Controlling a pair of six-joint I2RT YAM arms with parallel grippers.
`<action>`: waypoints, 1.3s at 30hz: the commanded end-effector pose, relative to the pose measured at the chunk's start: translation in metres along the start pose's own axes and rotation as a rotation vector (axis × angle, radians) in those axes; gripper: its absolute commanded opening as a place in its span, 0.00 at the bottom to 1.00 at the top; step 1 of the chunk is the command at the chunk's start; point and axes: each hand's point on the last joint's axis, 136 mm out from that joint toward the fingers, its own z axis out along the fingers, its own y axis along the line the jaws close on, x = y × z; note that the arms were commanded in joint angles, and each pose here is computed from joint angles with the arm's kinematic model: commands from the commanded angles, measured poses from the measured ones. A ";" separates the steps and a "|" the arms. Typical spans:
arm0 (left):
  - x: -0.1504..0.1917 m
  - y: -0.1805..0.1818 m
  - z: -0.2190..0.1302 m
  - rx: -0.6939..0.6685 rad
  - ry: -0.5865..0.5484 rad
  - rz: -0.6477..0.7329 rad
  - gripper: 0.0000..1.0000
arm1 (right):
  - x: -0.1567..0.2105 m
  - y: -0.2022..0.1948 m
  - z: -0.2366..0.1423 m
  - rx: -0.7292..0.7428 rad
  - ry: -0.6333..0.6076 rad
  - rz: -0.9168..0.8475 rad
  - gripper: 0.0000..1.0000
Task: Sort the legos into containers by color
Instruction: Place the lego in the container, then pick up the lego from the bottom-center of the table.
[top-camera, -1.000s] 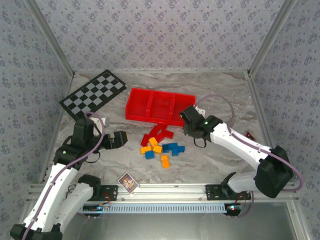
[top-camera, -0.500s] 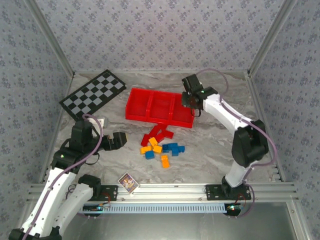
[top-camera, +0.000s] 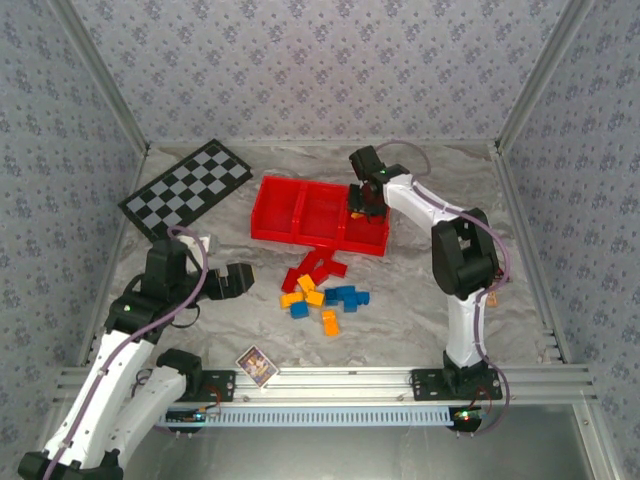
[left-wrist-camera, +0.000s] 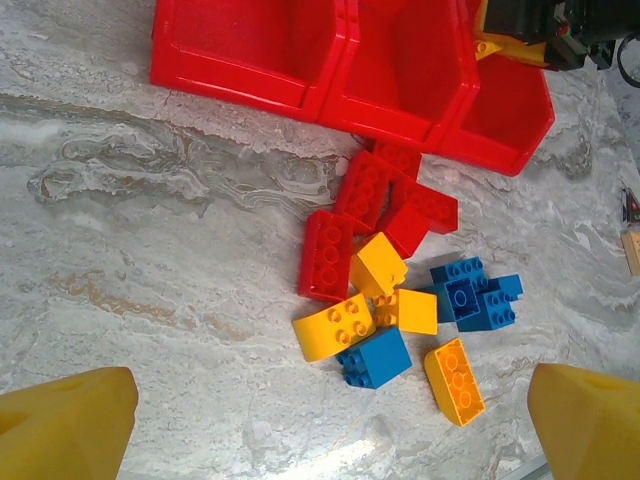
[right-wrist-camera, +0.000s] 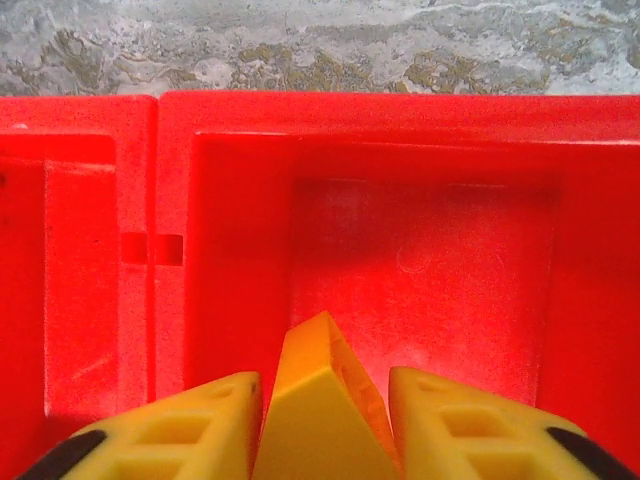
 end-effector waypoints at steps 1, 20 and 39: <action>0.000 -0.001 0.001 0.003 0.003 0.001 1.00 | -0.002 -0.002 -0.008 0.004 0.001 0.010 0.47; -0.003 0.002 -0.003 -0.014 -0.034 0.008 1.00 | 0.038 -0.002 -0.125 -0.062 -0.102 0.029 0.75; -0.002 0.001 -0.002 -0.007 -0.031 0.010 1.00 | 0.211 -0.028 -0.128 -0.045 0.074 -0.010 0.76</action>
